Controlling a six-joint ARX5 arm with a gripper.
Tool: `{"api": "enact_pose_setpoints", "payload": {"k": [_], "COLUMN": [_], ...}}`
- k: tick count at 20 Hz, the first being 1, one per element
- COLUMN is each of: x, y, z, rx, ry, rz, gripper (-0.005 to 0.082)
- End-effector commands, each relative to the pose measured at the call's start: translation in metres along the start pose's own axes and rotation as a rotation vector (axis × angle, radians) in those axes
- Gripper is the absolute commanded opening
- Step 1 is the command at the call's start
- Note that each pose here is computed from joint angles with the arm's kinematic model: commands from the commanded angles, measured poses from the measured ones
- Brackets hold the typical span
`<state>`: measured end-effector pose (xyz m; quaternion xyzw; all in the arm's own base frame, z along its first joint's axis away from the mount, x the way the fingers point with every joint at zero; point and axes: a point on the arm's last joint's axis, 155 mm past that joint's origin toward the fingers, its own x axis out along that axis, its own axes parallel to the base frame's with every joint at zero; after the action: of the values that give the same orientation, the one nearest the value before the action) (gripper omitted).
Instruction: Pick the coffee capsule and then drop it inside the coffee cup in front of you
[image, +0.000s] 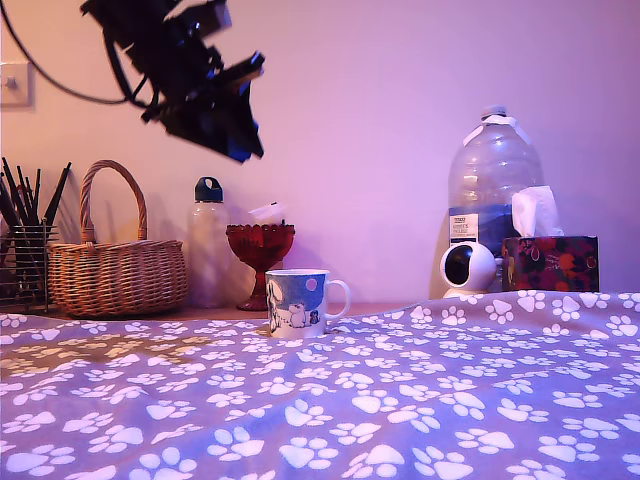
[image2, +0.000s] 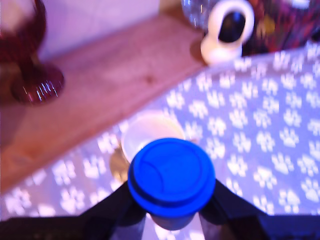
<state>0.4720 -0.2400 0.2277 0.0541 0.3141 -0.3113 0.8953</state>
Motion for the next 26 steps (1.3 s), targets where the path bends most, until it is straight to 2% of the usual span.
{"api": "enact_pose_setpoints", "payload": {"k": [1, 14, 26], "x": [0.014, 0.049, 0.121], "y": [0.003, 0.011, 0.012], "z": [-0.002, 0.012, -0.019], "rx": [0.007, 0.030, 0.021], "ry": [0.017, 0.031, 0.177], "rz": [0.000, 0.015, 0.009], "gripper": [0.0162, 0.0162, 0.0163]}}
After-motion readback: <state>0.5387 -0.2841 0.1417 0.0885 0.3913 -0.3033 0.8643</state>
